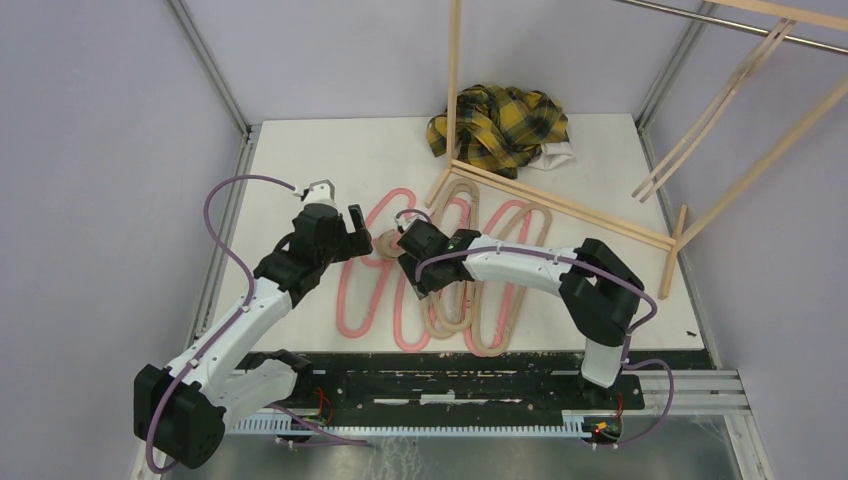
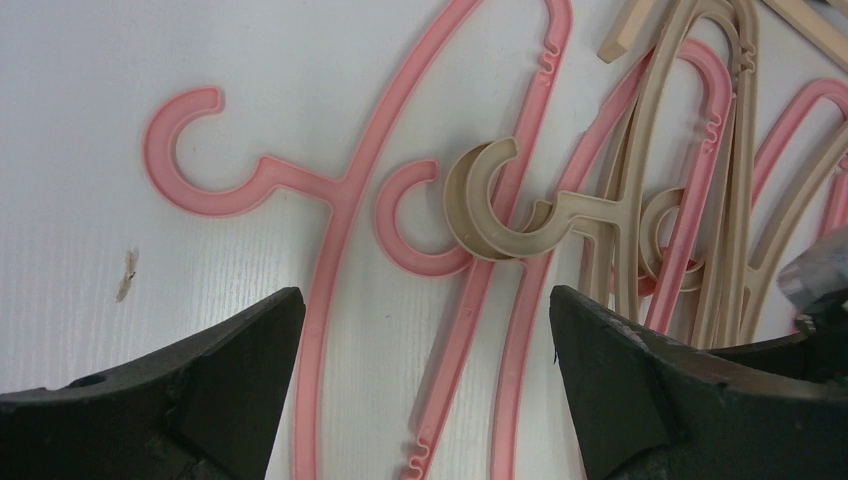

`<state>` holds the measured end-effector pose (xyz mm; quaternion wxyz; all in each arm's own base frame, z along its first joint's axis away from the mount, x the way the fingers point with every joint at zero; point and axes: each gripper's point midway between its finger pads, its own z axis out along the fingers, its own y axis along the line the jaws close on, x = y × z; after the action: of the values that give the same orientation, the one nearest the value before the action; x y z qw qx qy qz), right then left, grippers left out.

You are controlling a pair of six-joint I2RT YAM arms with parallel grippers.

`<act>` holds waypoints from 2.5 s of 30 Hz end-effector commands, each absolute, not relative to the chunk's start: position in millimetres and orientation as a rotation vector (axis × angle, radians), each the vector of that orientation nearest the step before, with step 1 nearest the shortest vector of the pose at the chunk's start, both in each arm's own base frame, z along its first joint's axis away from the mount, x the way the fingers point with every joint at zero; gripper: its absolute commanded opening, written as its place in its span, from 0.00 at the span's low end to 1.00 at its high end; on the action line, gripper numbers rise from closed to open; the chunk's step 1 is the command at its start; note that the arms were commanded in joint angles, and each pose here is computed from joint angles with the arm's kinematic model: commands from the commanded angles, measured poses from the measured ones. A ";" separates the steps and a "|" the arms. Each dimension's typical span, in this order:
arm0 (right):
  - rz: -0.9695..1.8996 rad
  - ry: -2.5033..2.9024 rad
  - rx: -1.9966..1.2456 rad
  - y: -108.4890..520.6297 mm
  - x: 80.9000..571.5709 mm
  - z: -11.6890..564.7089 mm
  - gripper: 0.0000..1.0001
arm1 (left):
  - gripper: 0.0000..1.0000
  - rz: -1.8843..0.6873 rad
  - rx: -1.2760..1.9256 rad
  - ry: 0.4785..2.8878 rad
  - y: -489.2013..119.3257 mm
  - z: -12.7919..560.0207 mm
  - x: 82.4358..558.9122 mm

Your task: Organize the hangers

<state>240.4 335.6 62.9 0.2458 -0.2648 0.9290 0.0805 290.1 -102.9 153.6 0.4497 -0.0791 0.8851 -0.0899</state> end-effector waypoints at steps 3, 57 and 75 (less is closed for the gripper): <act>0.110 2.559 -0.618 318.1 248.4 42.3 0.67 | 0.99 -0.244 -0.211 2.137 -103.7 167.2 296.1; 0.386 1.694 0.305 203.3 350.7 414.9 0.01 | 0.99 -0.306 -0.205 2.086 -109.1 188.4 295.6; 0.344 1.510 0.549 143.6 410.9 460.9 0.01 | 0.99 -0.262 -0.207 2.084 -99.6 187.7 289.8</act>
<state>408.1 165.5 417.8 0.6466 0.1981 0.7261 0.1238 285.4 -101.7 171.2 0.4719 -0.0812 0.8716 -0.1049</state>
